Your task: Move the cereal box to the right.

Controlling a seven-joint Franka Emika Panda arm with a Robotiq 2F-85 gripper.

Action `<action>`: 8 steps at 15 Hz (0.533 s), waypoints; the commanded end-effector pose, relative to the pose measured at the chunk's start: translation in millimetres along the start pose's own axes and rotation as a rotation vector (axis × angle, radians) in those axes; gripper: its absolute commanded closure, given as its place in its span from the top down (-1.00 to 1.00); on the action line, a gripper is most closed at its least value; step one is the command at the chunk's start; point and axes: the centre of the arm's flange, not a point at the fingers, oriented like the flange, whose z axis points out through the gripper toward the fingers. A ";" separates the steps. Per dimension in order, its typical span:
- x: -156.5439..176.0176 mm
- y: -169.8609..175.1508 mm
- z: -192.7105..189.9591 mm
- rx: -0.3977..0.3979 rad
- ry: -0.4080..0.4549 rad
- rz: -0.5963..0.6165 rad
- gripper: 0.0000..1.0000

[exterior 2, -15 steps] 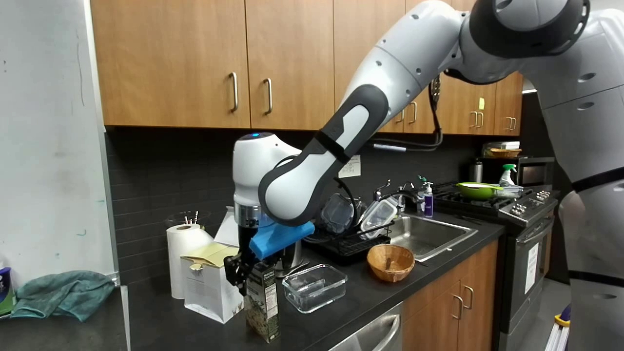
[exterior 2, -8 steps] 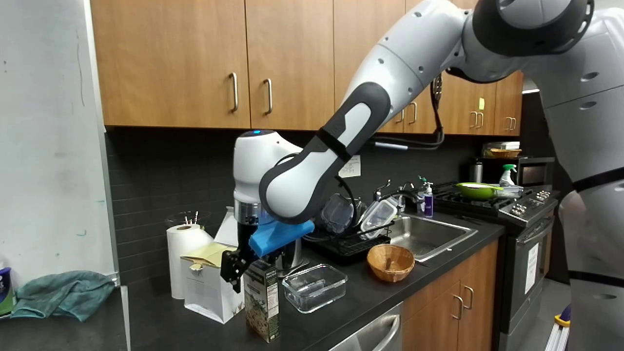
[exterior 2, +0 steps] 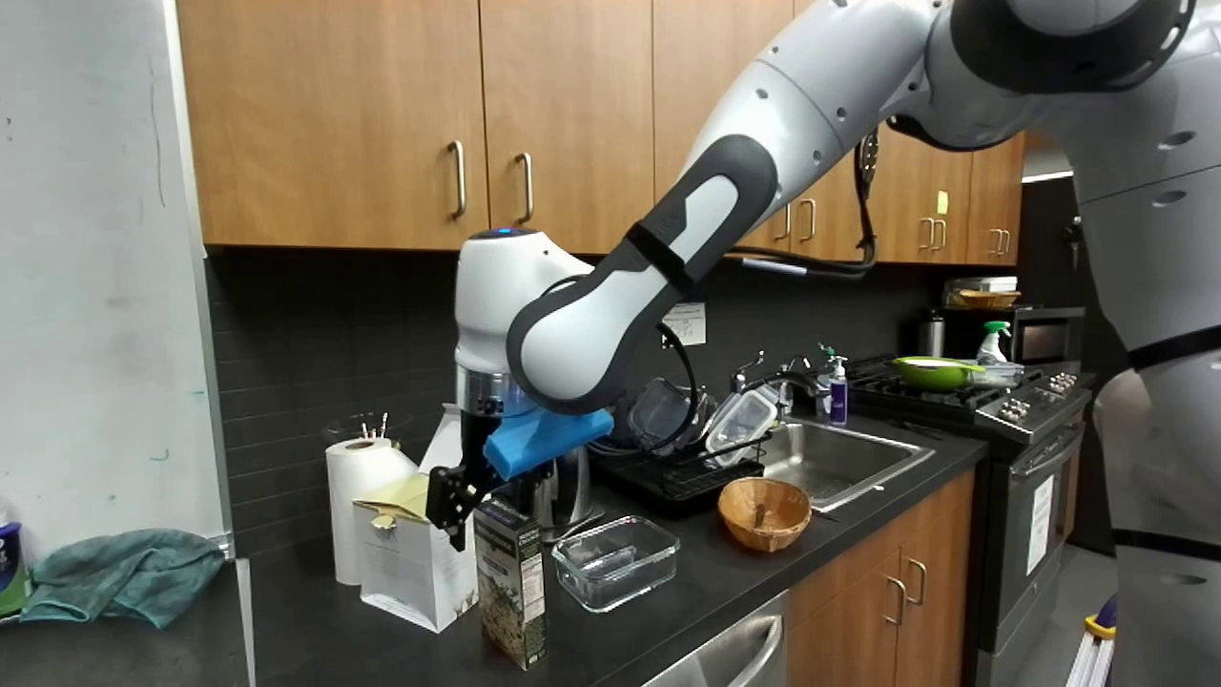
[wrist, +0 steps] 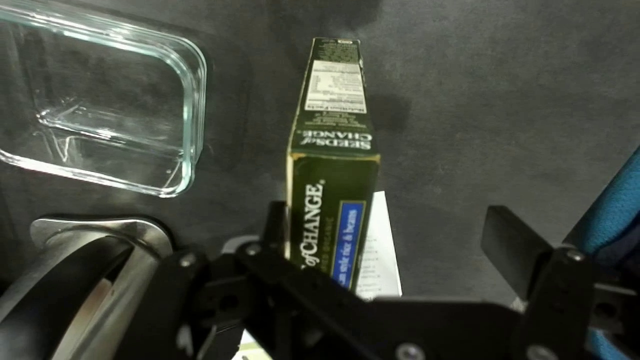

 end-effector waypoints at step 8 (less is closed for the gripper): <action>-5.8 -11.2 -38.0 -0.053 0.055 -0.087 1.00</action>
